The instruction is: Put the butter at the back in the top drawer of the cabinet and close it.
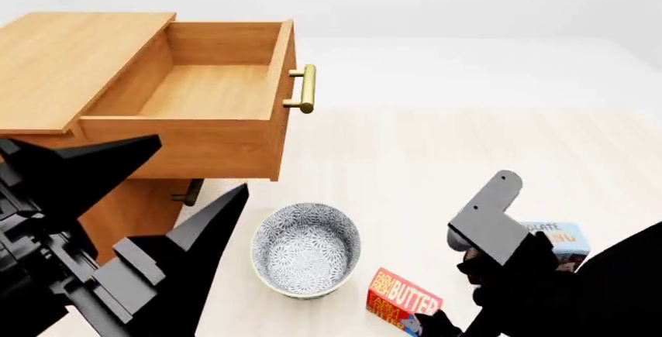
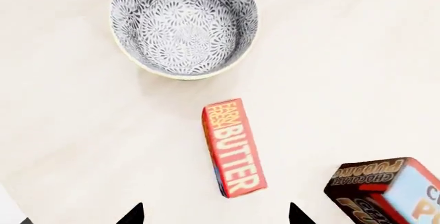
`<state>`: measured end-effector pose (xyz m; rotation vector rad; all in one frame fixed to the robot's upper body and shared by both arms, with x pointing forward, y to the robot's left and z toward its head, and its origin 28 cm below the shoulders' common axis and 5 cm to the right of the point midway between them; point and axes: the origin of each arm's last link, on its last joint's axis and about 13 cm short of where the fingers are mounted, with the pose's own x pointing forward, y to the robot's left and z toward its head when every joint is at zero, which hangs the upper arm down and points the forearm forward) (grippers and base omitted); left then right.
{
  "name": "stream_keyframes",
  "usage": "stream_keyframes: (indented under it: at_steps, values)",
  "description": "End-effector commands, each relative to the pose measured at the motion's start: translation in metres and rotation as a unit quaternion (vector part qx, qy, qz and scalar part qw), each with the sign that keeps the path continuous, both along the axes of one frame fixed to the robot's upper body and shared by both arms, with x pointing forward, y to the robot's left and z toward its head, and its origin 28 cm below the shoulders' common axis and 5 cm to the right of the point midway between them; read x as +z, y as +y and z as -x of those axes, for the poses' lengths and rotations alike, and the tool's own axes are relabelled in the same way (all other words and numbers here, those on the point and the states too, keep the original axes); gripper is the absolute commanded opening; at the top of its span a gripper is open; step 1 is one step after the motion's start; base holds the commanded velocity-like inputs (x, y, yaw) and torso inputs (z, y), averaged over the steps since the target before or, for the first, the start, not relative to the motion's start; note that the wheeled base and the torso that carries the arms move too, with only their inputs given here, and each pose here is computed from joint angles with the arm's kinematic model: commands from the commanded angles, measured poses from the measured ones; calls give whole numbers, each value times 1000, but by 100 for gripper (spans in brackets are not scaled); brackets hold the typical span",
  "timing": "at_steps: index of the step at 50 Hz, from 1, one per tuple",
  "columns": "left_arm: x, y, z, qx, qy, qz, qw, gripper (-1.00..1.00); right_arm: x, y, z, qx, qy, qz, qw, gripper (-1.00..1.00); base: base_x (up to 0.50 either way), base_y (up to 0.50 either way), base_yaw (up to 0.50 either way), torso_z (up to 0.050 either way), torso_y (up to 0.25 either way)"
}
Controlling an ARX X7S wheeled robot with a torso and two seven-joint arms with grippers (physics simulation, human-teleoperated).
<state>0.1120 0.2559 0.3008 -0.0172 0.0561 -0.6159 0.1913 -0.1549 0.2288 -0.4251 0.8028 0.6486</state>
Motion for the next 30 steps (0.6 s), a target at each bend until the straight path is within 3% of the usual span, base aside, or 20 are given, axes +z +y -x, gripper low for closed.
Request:
stream_keyframes:
  at_steps: [1, 18, 30]
  values:
    - [-3, 2, 2, 0, 3, 3, 1000, 100, 17, -5, -18, 30, 109, 72, 991, 100, 0, 0, 0, 0, 0]
    - [-6, 5, 4, -1, 5, 7, 1000, 100, 8, 10, -54, 47, 166, 132, 976, 100, 0, 0, 0, 0, 0]
    - [-7, 5, 3, -3, 7, 6, 1000, 100, 1, 18, -68, 52, 171, 143, 974, 100, 0, 0, 0, 0, 0]
